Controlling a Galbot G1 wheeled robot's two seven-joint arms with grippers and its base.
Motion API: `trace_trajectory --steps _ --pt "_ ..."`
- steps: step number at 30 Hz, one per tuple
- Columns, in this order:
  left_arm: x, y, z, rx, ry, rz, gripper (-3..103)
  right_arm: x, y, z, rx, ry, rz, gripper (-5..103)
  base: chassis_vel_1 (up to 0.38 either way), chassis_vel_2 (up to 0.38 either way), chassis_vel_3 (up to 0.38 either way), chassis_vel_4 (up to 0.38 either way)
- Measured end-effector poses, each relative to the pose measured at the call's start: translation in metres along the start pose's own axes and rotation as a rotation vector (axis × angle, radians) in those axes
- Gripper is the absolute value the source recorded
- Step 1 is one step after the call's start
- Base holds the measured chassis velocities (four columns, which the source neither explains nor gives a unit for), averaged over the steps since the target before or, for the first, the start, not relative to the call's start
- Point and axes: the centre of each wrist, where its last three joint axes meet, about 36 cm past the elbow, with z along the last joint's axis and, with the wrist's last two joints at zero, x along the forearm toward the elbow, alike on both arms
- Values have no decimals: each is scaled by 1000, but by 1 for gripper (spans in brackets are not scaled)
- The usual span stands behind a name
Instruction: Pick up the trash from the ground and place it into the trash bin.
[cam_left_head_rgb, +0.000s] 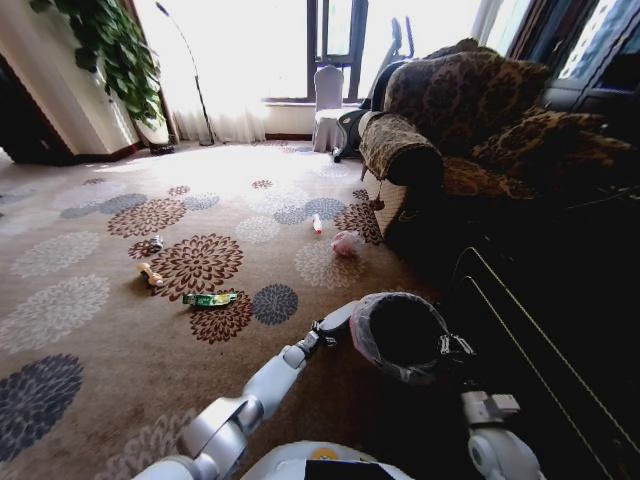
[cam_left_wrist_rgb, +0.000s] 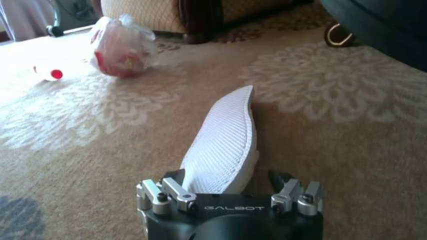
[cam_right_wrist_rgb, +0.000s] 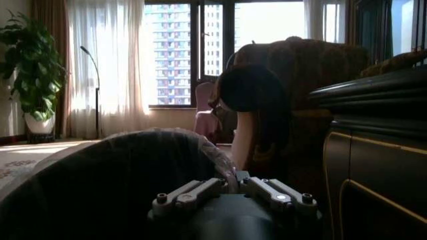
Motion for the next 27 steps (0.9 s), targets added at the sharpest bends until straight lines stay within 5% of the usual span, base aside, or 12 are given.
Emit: trace_trajectory --steps 21,27 --pt "8 -7 14 -14 -4 9 32 4 3 3 -7 4 -1 0 0 0 0 0" --pt "17 -8 4 27 -74 -17 16 0 3 4 -9 -2 -3 0 0 0 0 0"
